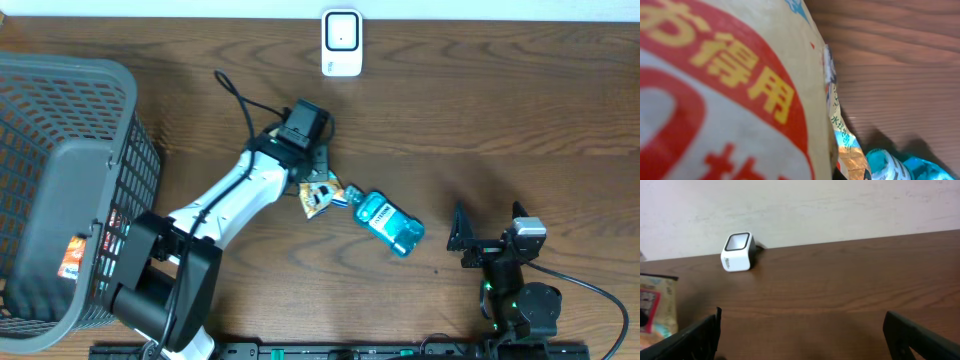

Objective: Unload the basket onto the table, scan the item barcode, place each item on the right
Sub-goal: 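Lift the snack pack out and carry it beside the bottle, then release the snack pack onto the table next to the bottle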

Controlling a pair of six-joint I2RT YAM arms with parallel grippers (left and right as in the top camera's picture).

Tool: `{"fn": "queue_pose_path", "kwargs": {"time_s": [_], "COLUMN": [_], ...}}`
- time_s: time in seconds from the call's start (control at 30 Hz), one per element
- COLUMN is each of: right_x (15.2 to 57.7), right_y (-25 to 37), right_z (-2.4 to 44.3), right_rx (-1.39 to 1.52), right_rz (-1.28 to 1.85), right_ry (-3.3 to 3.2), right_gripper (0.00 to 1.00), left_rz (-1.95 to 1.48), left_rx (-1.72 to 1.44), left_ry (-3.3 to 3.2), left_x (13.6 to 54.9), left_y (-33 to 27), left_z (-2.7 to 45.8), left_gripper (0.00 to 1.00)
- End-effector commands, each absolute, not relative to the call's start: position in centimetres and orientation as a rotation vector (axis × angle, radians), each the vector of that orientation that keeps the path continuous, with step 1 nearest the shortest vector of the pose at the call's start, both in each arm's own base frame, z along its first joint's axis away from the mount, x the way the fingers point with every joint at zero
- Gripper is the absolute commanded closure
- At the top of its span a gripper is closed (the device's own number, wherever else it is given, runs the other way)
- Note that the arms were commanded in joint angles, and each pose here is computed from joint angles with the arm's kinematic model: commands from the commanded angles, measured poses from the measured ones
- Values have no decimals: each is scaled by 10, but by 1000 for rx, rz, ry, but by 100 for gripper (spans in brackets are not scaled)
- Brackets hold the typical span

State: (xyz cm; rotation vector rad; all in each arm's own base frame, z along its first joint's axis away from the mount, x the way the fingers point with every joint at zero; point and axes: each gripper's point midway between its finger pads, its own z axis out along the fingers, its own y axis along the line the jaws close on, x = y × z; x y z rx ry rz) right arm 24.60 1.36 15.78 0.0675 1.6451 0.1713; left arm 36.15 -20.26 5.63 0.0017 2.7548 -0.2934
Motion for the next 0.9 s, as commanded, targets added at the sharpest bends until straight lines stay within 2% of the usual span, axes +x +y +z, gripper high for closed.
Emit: {"fn": "queue_pose_path", "kwargs": {"time_s": [0.0,0.1,0.17,0.2,0.27,0.33,0.37,0.5,0.63,0.73,0.87], "right_x": [246,246,246,246,246,246,246,246,246,246,246], "right_y": [12,12,12,12,12,12,12,12,12,12,12], "right_z": [157,157,157,157,157,157,157,157,157,157,157], "right_rx": [78,78,78,78,78,78,78,78,78,78,78], "right_rz": [171,171,171,171,171,171,171,171,171,171,171], "right_ry": [1645,1645,1645,1645,1645,1645,1645,1645,1645,1645,1645], "right_gripper": [1,1,1,1,1,1,1,1,1,1,1], "left_rz": [-356,-383,-388,-381,-376,-375,-374,-384,-312,-222,-57], "left_rx": [68,110,125,127,129,128,129,135,100,150,83], "left_ry": [2730,2702,2688,2683,2682,2684,2685,2653,2558,2437,2240], "left_x": [358,356,356,356,356,356,354,353,356,357,359], "left_y": [-230,-244,-250,-250,-251,-250,-249,-247,-229,-210,-159], "left_z": [59,62,64,64,64,65,68,89,138,190,274], "left_gripper": [93,91,75,70,53,32,27,21,13,3,2]}}
